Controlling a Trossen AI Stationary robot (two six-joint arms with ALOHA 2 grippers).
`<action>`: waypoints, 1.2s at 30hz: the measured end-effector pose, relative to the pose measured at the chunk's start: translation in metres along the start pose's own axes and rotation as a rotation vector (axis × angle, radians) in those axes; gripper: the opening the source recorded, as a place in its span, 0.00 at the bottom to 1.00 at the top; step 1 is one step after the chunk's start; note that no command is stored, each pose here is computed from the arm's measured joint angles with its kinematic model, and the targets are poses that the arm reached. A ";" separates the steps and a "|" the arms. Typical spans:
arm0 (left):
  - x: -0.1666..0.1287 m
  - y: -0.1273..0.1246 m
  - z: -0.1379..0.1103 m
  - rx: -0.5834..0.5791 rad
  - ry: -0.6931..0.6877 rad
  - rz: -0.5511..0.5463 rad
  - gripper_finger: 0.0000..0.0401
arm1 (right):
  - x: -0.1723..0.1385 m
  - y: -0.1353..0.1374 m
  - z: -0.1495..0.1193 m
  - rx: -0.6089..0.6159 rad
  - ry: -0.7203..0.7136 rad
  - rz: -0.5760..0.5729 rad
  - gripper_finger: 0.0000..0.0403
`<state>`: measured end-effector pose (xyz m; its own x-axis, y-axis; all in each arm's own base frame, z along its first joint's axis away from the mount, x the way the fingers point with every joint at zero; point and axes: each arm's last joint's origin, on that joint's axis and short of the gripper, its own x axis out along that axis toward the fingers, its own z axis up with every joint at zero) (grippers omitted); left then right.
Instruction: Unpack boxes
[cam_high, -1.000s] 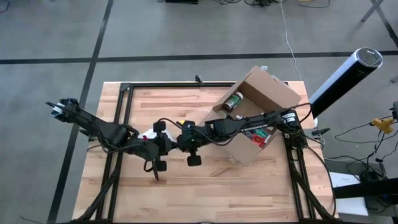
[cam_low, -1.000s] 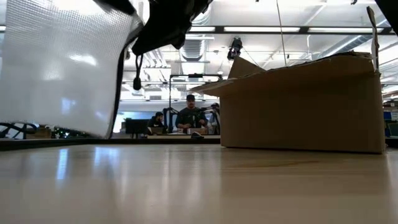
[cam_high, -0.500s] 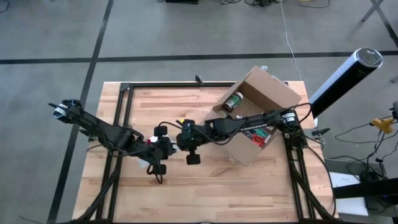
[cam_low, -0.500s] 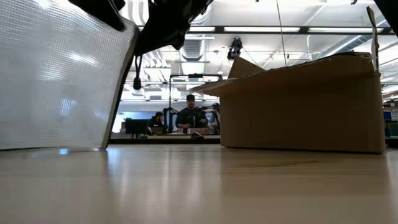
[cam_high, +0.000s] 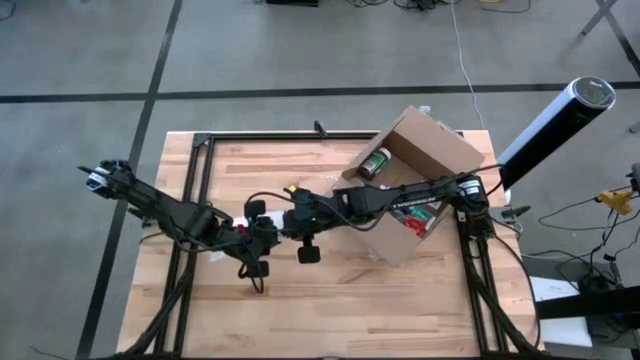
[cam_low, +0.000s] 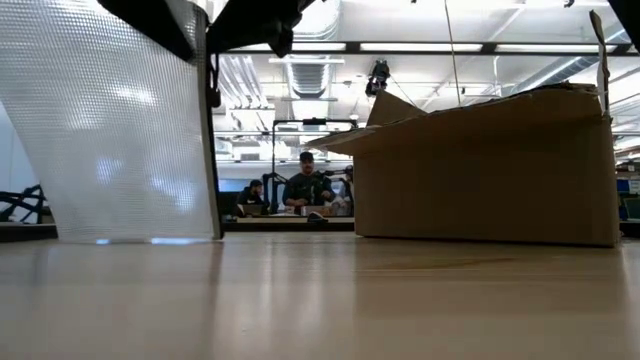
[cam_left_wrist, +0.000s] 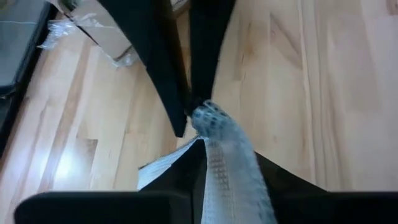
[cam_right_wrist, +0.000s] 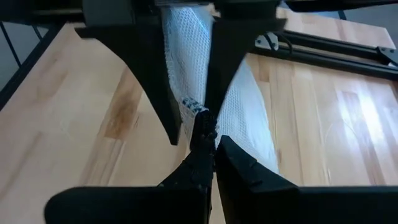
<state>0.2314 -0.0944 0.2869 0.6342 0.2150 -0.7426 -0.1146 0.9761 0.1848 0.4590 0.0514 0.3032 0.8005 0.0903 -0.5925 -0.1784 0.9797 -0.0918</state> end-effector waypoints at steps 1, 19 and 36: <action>0.000 0.000 0.000 -0.001 -0.002 0.003 0.17 | 0.000 0.000 0.000 0.000 0.000 0.000 0.00; -0.022 0.006 0.021 -0.018 -0.073 0.018 0.19 | 0.000 0.000 0.000 -0.006 0.001 0.000 0.00; -0.027 0.009 0.023 -0.028 -0.061 0.062 0.00 | 0.000 0.000 0.000 -0.008 -0.002 -0.003 0.00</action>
<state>0.2305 -0.0921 0.3234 0.6705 0.2735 -0.6897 -0.1759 0.9617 0.2104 0.4592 0.0511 0.3030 0.8023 0.0882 -0.5903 -0.1811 0.9784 -0.1000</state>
